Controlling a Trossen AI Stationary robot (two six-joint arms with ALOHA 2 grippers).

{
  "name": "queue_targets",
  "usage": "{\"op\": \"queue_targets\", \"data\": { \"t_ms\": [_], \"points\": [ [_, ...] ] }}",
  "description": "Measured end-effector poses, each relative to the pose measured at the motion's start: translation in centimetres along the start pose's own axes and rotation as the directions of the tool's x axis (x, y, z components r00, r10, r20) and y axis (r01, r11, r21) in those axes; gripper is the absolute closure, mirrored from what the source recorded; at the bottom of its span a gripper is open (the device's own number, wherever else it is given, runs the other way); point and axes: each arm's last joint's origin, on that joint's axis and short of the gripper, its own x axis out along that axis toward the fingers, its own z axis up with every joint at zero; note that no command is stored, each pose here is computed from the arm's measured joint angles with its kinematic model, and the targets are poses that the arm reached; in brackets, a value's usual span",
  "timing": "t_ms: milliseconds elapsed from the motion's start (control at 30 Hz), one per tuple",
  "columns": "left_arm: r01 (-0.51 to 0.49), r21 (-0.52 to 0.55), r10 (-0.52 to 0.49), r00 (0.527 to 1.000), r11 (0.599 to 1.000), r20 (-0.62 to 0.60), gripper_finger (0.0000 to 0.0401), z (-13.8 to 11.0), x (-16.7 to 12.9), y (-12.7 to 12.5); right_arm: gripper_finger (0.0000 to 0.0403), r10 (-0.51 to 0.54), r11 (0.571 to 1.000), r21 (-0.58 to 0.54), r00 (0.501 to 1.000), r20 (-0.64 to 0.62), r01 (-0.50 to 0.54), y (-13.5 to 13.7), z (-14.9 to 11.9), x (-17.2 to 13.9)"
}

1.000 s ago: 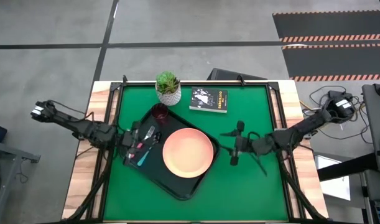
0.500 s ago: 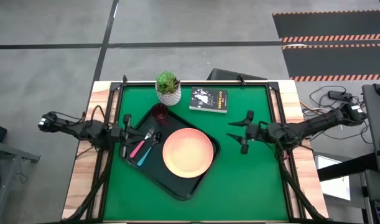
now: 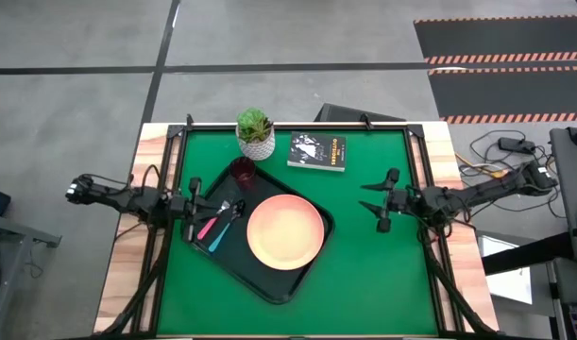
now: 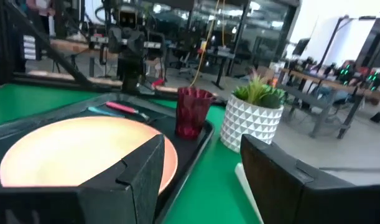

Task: Pick and place plate/cup/fork/spoon on tray
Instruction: Return to Home Position

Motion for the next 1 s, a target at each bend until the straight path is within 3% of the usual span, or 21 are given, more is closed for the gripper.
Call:
{"op": "queue_targets", "data": {
  "t_ms": [333,633,800,1000],
  "points": [
    [-0.010,0.019,0.010,0.999,1.000,0.031,0.0347,0.1,0.0,0.0,0.0202,-0.063,0.996,-0.044,0.973,0.224,0.075,-1.3,1.6,-2.2],
    [-0.028,0.031,0.027,0.999,0.999,0.026,0.0347,0.0,0.0,0.1,0.0202,-0.062,0.996,-0.046,0.973,0.222,0.074,-1.7,1.4,-3.2],
    [-0.097,0.029,0.096,0.995,0.995,0.019,0.0347,0.0,0.0,0.3,0.0202,-0.063,0.995,-0.057,0.969,0.238,0.079,-2.0,1.4,-3.7],
    [-0.133,0.024,0.133,0.991,0.991,0.017,0.0347,0.0,0.1,0.4,0.0202,0.065,0.995,-0.085,0.964,0.257,-0.044,-1.5,1.3,-3.7]
  ]
}}
